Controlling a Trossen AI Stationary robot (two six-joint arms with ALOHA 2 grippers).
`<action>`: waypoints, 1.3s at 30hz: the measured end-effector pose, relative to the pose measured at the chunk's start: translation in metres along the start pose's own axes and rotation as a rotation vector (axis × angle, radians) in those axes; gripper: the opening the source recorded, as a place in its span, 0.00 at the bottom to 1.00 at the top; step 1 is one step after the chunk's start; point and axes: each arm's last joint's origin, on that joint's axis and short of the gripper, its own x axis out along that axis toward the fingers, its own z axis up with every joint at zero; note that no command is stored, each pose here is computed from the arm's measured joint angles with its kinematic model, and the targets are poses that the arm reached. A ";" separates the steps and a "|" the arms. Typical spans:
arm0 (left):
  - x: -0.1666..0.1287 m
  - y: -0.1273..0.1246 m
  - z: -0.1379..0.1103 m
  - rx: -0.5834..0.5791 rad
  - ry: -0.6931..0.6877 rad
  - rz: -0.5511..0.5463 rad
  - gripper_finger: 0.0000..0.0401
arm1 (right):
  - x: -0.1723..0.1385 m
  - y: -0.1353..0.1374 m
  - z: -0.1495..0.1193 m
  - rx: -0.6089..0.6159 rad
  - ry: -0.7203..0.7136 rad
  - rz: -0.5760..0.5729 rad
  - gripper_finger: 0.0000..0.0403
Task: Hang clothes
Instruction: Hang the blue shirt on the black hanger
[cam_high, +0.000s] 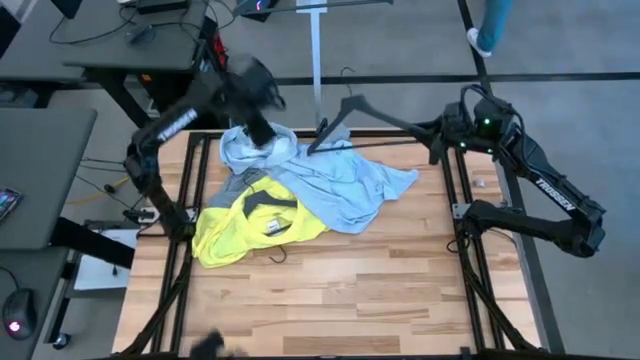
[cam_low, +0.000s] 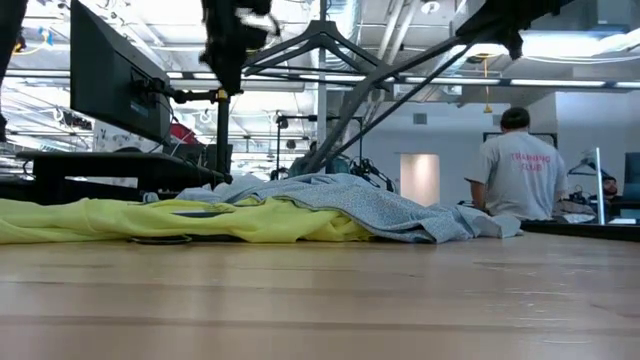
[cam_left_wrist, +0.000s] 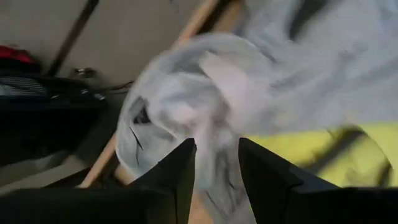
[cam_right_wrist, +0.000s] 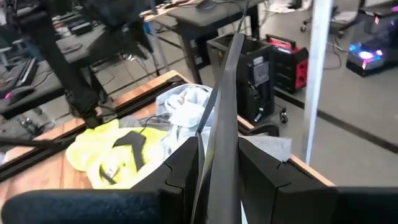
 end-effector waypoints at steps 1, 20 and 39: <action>0.010 0.019 0.002 -0.020 -0.006 -0.028 0.27 | 0.002 -0.001 0.000 0.014 0.006 -0.006 0.20; 0.208 0.166 -0.036 -0.095 0.276 -0.184 0.27 | 0.008 -0.005 -0.002 0.191 0.014 -0.099 0.20; 0.233 0.158 -0.044 -0.026 0.294 -0.218 0.27 | 0.008 -0.005 -0.003 0.195 0.028 -0.102 0.20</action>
